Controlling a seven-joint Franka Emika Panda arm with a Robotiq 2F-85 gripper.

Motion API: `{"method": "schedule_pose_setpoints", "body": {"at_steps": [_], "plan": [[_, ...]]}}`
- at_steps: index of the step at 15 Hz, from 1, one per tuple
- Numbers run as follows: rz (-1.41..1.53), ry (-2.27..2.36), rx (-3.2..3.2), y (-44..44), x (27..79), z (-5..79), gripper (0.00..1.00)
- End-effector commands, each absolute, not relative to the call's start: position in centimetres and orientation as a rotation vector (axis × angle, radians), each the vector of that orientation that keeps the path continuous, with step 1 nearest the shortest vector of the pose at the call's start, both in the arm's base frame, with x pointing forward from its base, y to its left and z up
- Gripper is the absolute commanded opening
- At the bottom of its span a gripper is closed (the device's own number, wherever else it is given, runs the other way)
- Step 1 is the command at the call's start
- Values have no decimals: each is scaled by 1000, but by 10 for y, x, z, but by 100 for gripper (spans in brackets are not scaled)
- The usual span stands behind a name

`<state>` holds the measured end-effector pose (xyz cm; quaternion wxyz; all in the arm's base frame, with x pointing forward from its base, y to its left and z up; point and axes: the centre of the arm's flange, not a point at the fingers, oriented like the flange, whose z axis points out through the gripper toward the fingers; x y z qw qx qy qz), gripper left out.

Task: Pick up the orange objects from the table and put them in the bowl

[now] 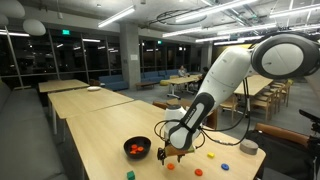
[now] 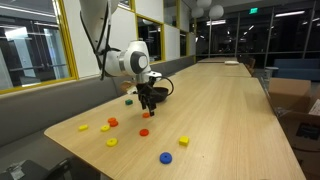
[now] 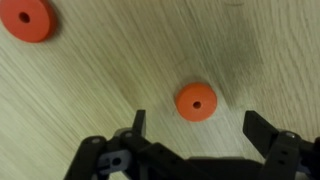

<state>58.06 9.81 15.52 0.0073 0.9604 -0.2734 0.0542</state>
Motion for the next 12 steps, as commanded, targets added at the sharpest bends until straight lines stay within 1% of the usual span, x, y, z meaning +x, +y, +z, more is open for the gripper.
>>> {"method": "schedule_pose_setpoints", "body": {"at_steps": [1, 6, 12], "plan": [[150, -841, 3074, 104, 576, 157, 100], [78, -845, 3144, 109, 572, 152, 100], [85, -869, 3110, 95, 573, 156, 100]]}}
